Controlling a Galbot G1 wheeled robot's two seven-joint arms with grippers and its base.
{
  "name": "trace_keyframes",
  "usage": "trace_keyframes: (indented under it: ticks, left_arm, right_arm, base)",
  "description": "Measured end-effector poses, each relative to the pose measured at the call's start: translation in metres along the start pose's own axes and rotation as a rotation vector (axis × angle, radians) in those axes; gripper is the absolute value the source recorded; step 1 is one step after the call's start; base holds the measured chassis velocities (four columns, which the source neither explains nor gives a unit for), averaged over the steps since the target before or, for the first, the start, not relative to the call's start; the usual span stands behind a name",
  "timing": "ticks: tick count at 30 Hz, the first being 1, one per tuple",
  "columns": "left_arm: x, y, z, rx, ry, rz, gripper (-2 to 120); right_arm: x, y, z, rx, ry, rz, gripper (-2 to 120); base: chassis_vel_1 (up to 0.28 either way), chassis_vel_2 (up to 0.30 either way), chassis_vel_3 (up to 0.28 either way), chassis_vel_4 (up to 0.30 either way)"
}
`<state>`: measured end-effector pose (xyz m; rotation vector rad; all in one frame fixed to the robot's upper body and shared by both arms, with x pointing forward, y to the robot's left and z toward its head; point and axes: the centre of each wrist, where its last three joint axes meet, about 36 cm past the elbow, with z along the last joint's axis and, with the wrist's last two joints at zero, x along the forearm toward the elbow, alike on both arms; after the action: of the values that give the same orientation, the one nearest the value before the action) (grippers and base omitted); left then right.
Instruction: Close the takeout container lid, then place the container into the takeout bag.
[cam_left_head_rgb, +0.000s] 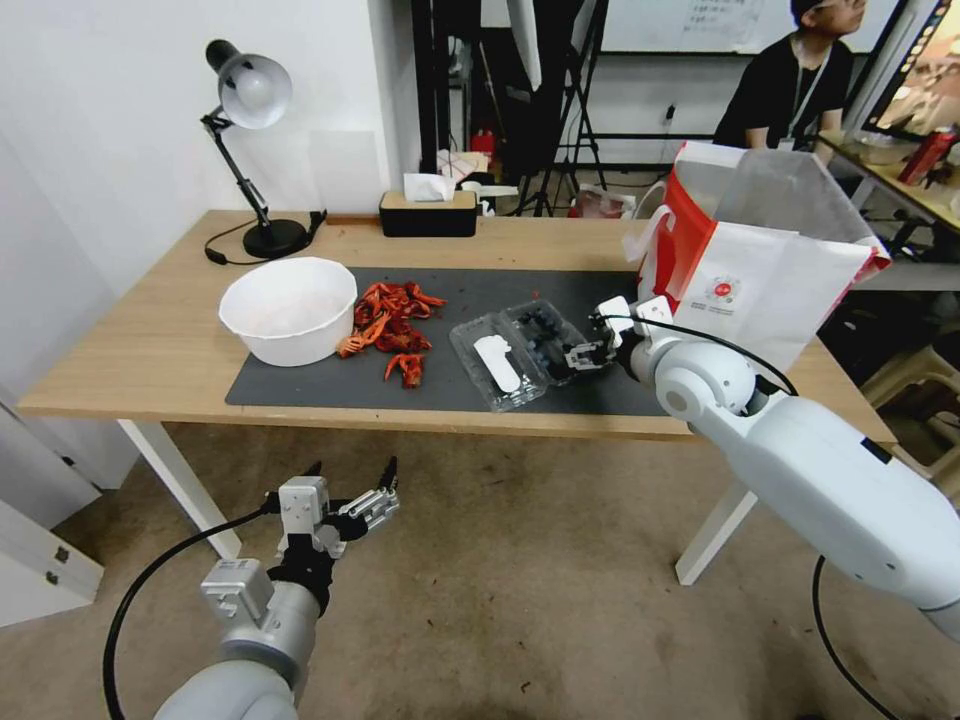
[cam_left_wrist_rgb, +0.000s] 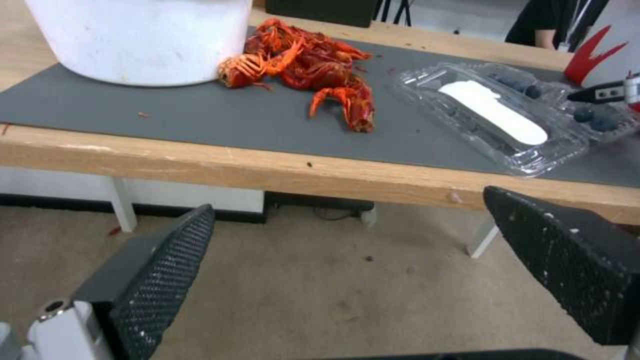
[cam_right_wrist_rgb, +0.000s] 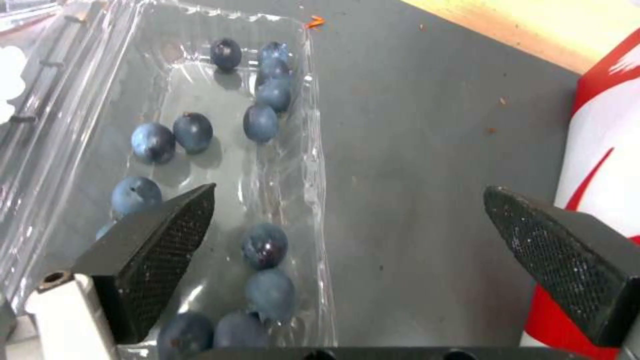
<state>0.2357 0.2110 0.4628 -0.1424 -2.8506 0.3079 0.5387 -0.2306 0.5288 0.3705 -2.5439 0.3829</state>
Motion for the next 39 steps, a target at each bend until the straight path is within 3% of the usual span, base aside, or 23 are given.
trace_keyframes:
  ticks: [16,39]
  left_arm:
    - [0.001,0.002,0.004,0.0,-0.004,-0.01,100]
    - [0.005,0.0,0.005,-0.009,-0.002,-0.007,100]
  right_arm:
    - [-0.018,0.003,-0.016,-0.041,0.013,0.011,100]
    - [-0.01,-0.001,0.006,-0.082,0.057,0.022,100]
  base:
    - [0.0,0.0,0.0,0.0]
    - [0.0,0.0,0.0,0.0]
